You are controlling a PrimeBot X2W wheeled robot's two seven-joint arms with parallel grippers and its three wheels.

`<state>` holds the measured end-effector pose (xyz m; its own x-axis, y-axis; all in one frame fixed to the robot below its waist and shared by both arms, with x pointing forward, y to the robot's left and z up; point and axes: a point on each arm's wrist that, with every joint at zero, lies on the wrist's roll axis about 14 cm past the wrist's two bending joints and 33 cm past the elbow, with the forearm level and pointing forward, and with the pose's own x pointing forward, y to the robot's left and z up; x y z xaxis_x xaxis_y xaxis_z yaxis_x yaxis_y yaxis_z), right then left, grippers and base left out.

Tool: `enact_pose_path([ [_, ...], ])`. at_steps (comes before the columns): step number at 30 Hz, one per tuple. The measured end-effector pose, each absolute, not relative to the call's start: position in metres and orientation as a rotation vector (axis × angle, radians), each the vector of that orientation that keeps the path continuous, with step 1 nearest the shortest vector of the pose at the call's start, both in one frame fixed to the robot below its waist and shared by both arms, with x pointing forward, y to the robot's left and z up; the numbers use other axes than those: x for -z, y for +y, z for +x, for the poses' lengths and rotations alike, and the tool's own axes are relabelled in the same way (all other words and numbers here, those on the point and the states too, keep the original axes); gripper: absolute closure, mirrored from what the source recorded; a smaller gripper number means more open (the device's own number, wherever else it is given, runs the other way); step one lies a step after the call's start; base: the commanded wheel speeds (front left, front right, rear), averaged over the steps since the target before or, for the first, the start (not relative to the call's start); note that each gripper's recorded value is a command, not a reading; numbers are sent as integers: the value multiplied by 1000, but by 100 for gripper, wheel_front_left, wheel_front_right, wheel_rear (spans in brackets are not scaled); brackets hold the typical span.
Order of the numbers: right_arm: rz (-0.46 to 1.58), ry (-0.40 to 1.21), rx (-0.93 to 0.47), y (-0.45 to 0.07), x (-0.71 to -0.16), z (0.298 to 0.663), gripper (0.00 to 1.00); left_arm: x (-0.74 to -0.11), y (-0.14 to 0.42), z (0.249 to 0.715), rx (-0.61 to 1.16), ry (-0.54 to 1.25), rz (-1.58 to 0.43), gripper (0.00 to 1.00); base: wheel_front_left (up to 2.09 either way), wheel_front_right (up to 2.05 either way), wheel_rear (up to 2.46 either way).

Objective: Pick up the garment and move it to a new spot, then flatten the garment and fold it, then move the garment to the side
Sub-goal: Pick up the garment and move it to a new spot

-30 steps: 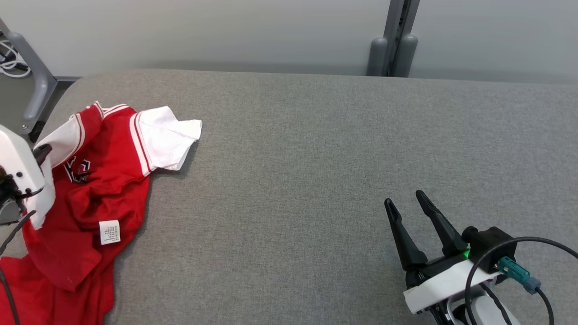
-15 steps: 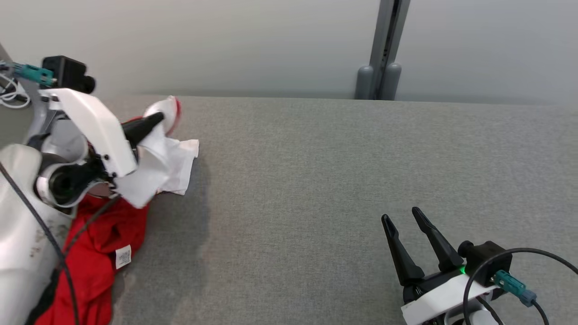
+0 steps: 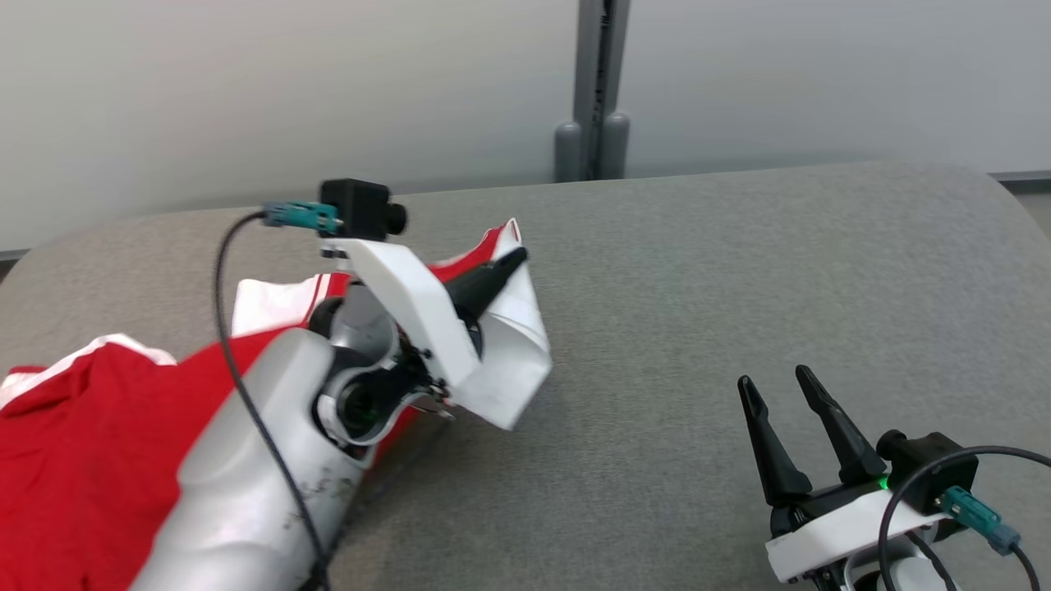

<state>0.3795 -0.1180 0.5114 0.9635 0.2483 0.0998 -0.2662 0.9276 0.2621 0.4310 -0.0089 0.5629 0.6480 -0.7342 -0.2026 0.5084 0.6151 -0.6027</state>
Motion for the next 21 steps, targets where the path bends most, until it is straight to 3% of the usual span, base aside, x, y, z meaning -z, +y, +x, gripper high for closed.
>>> enact_pose_path([
  [11,252,-99,-120,-167,-517,369,0,-525,-101,416,888,561,-550,100,0,0,0],
  [21,243,-99,15,-206,-515,355,0,-530,-183,394,1119,592,-501,100,0,0,0],
])
